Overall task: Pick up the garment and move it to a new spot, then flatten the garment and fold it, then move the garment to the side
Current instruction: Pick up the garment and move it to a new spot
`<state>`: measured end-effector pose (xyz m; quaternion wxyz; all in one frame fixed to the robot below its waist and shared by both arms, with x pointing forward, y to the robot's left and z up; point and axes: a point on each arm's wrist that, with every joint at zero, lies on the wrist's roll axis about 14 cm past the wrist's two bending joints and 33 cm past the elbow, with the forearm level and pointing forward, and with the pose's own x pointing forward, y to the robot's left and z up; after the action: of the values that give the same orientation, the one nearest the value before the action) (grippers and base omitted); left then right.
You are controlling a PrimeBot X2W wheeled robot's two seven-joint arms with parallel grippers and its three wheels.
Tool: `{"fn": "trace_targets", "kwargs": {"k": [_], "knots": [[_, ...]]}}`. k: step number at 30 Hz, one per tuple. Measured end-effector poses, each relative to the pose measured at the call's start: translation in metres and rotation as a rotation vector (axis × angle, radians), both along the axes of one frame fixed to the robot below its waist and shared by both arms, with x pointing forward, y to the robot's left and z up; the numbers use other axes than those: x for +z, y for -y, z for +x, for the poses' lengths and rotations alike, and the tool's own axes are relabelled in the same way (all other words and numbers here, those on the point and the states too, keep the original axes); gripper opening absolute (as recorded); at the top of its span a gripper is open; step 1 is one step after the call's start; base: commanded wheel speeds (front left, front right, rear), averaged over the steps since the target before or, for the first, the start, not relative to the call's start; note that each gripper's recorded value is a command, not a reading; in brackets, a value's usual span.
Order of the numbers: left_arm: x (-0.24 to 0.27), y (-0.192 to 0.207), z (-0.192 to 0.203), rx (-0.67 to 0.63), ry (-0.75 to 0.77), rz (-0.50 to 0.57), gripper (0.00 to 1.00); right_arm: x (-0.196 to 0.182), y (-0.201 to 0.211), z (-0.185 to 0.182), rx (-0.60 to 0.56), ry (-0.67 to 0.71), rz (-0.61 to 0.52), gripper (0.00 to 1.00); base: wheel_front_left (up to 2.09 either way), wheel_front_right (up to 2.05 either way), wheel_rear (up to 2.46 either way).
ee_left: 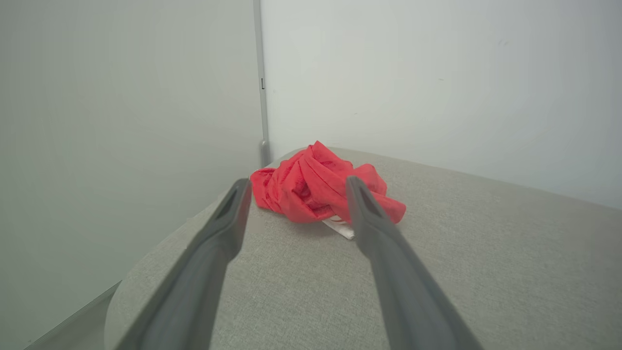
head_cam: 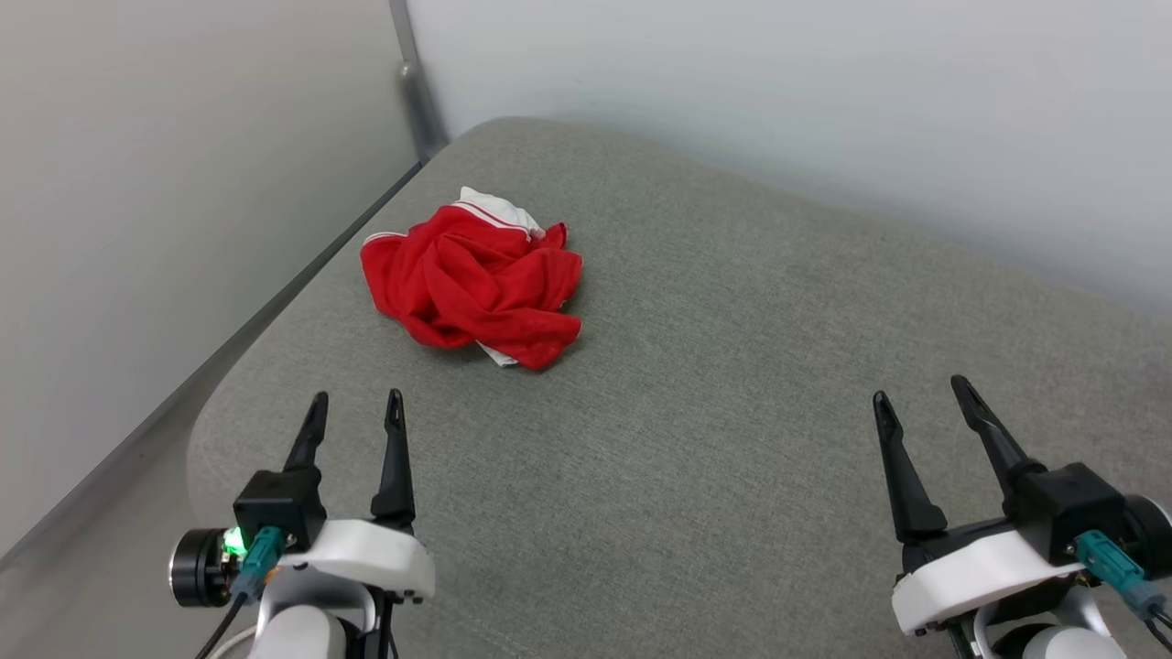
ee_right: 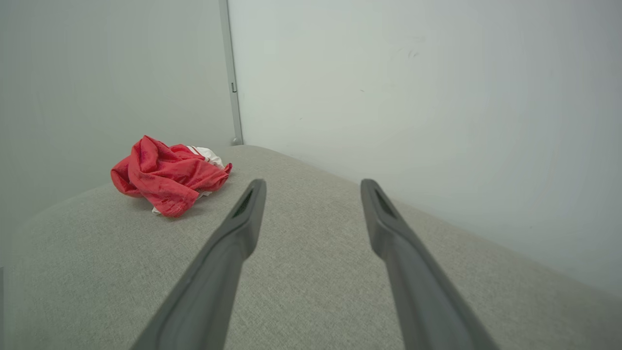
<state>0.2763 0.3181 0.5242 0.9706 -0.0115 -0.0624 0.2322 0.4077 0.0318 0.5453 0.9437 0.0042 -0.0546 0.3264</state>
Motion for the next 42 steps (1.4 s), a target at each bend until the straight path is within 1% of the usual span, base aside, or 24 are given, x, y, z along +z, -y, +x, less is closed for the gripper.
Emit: {"fn": "trace_targets", "kwargs": {"k": [2, 4, 9, 12, 14, 16, 21, 24, 25, 26, 27, 31, 33, 36, 37, 38, 42], "knots": [[0.003, 0.000, 0.008, -0.012, 0.000, 0.009, 1.00, 0.000, 0.002, 0.004, -0.008, -0.004, 0.006, 1.00, 0.00, 0.00, 0.00], [0.014, -0.001, 0.024, -0.040, 0.014, 0.041, 1.00, 0.000, 0.004, 0.010, -0.016, -0.005, 0.016, 1.00, 0.00, 0.00, 0.00], [0.053, -0.007, 0.079, -0.103, 0.066, 0.097, 1.00, -0.005, 0.011, 0.029, -0.047, -0.011, 0.026, 1.00, 0.00, 0.00, 0.00], [0.073, -0.017, 0.117, -0.132, 0.046, 0.114, 1.00, -0.010, 0.015, 0.040, -0.065, -0.012, 0.022, 1.00, 0.00, 0.00, 0.00], [0.076, -0.020, 0.143, -0.158, -0.008, 0.115, 1.00, -0.016, 0.019, 0.048, -0.080, -0.020, 0.021, 1.00, 0.00, 0.00, 0.00], [0.067, -0.024, 0.167, -0.177, -0.095, 0.095, 1.00, -0.022, 0.025, 0.056, -0.098, -0.024, 0.022, 1.00, 0.00, 0.00, 0.00], [0.006, -0.041, 0.204, -0.198, -0.464, -0.005, 1.00, -0.043, 0.045, 0.073, -0.153, -0.057, 0.018, 1.00, 0.00, 0.00, 0.00], [-0.038, -0.049, 0.210, -0.194, -0.675, -0.079, 1.00, -0.058, 0.059, 0.080, -0.190, -0.082, 0.012, 1.00, 0.00, 0.00, 0.00], [-0.053, -0.052, 0.208, -0.188, -0.741, -0.107, 1.00, -0.063, 0.063, 0.082, -0.201, -0.089, 0.009, 1.00, 0.00, 0.00, 0.00], [-0.080, -0.060, 0.202, -0.165, -0.865, -0.152, 1.00, -0.072, 0.071, 0.086, -0.219, -0.104, 0.007, 1.00, 0.00, 0.00, 0.00], [-0.094, -0.063, 0.197, -0.152, -0.926, -0.177, 1.00, -0.077, 0.074, 0.087, -0.227, -0.113, 0.003, 1.00, 0.00, 0.00, 0.00], [-0.137, -0.068, 0.179, -0.102, -1.107, -0.276, 1.00, -0.091, 0.085, 0.090, -0.254, -0.141, -0.005, 1.00, 0.00, 0.00, 0.00], [-0.149, -0.067, 0.173, -0.086, -1.147, -0.330, 1.00, -0.097, 0.089, 0.090, -0.265, -0.152, -0.010, 1.00, 0.00, 0.00, 0.00], [-0.152, -0.067, 0.169, -0.064, -1.174, -0.365, 1.00, -0.096, 0.091, 0.090, -0.271, -0.150, -0.009, 1.00, 0.00, 0.00, 0.00], [-0.147, -0.069, 0.169, -0.046, -1.130, -0.359, 0.05, -0.092, 0.092, 0.090, -0.273, -0.141, -0.007, 1.00, 0.00, 0.00, 0.00], [-0.146, -0.069, 0.169, -0.042, -1.116, -0.358, 0.00, -0.089, 0.092, 0.090, -0.273, -0.137, -0.007, 1.00, 0.00, 0.00, 0.00], [-0.125, -0.076, 0.175, -0.028, -1.003, -0.283, 0.00, -0.077, 0.091, 0.087, -0.272, -0.113, -0.002, 1.00, 0.00, 0.00, 0.00]]}}
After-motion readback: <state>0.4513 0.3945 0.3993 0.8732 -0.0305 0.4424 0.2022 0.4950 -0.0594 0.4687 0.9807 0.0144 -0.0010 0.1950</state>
